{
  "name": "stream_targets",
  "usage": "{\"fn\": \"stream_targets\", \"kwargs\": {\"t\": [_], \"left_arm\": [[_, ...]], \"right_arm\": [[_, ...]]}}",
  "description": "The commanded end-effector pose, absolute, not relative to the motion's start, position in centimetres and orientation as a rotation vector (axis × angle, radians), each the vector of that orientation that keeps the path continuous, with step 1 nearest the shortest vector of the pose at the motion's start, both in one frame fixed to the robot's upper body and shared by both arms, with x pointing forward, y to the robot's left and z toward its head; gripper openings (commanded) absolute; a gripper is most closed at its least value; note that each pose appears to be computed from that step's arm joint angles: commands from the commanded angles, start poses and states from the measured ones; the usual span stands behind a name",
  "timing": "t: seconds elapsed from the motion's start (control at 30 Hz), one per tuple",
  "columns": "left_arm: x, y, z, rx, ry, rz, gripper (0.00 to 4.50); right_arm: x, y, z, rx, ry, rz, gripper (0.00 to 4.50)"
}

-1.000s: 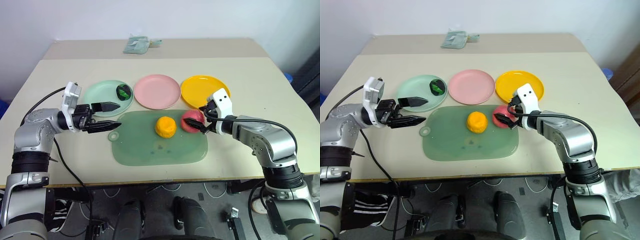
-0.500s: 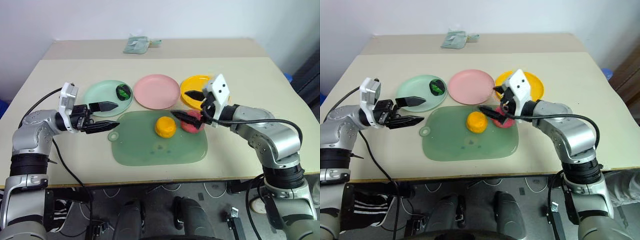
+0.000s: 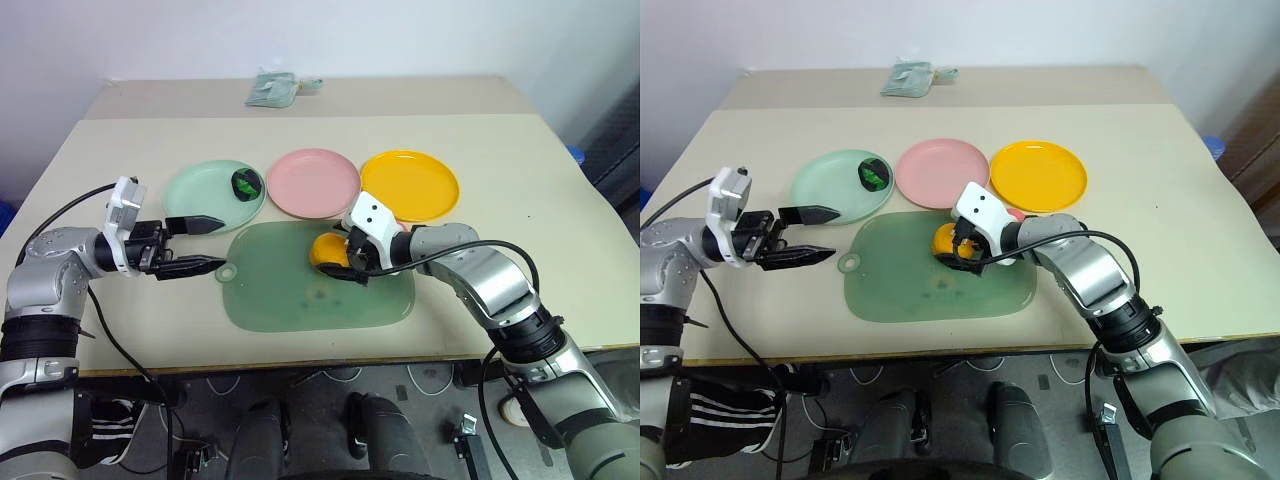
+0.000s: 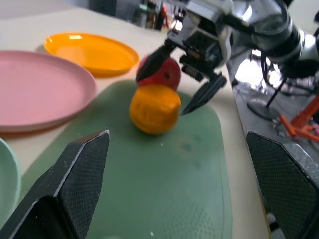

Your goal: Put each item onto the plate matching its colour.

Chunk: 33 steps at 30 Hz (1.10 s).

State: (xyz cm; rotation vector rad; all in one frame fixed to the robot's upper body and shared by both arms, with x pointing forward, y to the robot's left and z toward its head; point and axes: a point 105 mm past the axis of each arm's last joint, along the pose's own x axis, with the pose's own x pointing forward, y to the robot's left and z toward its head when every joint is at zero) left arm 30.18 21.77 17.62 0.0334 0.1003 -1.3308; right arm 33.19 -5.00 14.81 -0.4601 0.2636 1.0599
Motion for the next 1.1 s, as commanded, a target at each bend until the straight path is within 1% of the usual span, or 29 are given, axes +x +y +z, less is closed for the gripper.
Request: {"fn": "stream_targets", "kwargs": {"t": [0.03, 0.13, 0.23, 0.27, 0.3, 0.33, 0.37, 0.43, 0.5, 0.53, 0.6, 0.67, 0.7, 0.77, 0.8, 0.93, 1.0, 1.07, 1.1], "left_arm": [[29.9, 21.8, 18.6, 0.088, 0.069, -1.331, 4.45], [29.9, 21.7, 18.6, 0.086, 0.060, -1.329, 4.45], [30.0, 21.6, 18.7, 0.090, 0.051, -1.323, 4.50], [30.0, 21.6, 18.7, 0.092, 0.048, -1.322, 4.50], [30.1, 21.6, 18.8, 0.088, 0.044, -1.321, 4.50], [30.1, 21.6, 18.9, 0.085, 0.039, -1.320, 4.50], [30.2, 21.5, 19.0, 0.082, 0.033, -1.320, 4.50], [30.4, 21.4, 19.4, 0.063, 0.014, -1.313, 4.50], [30.8, 21.3, 19.8, 0.048, -0.017, -1.301, 4.50], [31.0, 21.2, 20.0, 0.041, -0.034, -1.294, 4.50], [31.7, 20.9, 20.6, 0.045, -0.087, -1.261, 4.50], [32.4, 20.7, 21.0, 0.041, -0.113, -1.229, 4.50], [33.2, 20.6, 21.1, 0.044, -0.129, -1.183, 4.50], [34.3, 20.3, 21.1, 0.054, -0.146, -1.124, 4.50], [34.7, 20.0, 20.6, 0.050, -0.115, -1.103, 4.50], [35.0, 18.7, 20.5, 0.022, -0.131, -1.090, 4.50], [34.9, 18.4, 20.5, 0.022, -0.134, -1.089, 4.50], [34.8, 18.3, 20.5, 0.027, -0.139, -1.093, 4.50], [34.8, 18.3, 20.6, 0.024, -0.141, -1.092, 4.50]], "right_arm": [[33.7, -4.8, 15.7, -0.483, 0.236, 1.050, 4.50], [33.8, -5.0, 14.8, -0.519, 0.262, 1.050, 4.50], [33.6, -4.9, 14.0, -0.509, 0.288, 1.064, 3.65], [33.6, -4.9, 14.0, -0.511, 0.288, 1.062, 3.21], [33.8, -4.9, 14.4, -0.498, 0.272, 1.054, 2.90], [34.0, -4.7, 15.5, -0.462, 0.236, 1.043, 2.86], [34.0, -4.4, 16.9, -0.404, 0.195, 1.045, 2.86], [33.8, -3.6, 20.8, -0.210, 0.090, 1.074, 2.86], [34.4, -4.0, 24.6, -0.050, -0.020, 1.039, 2.86], [35.2, -4.6, 25.6, 0.000, -0.049, 0.991, 2.86], [38.0, -7.2, 26.3, -0.009, -0.082, 0.798, 2.86], [40.4, -9.8, 26.1, -0.079, -0.088, 0.618, 2.86], [41.8, -11.8, 25.6, -0.119, -0.073, 0.499, 2.86], [43.6, -14.6, 24.6, -0.171, -0.051, 0.349, 2.86], [44.2, -15.4, 23.9, -0.176, -0.038, 0.320, 2.86], [45.4, -16.7, 20.2, -0.245, 0.016, 0.296, 2.86], [45.5, -16.8, 19.1, -0.229, 0.043, 0.310, 2.86], [45.5, -16.5, 18.5, -0.199, 0.056, 0.343, 3.87], [45.6, -16.4, 18.6, -0.198, 0.050, 0.349, 4.22]]}}
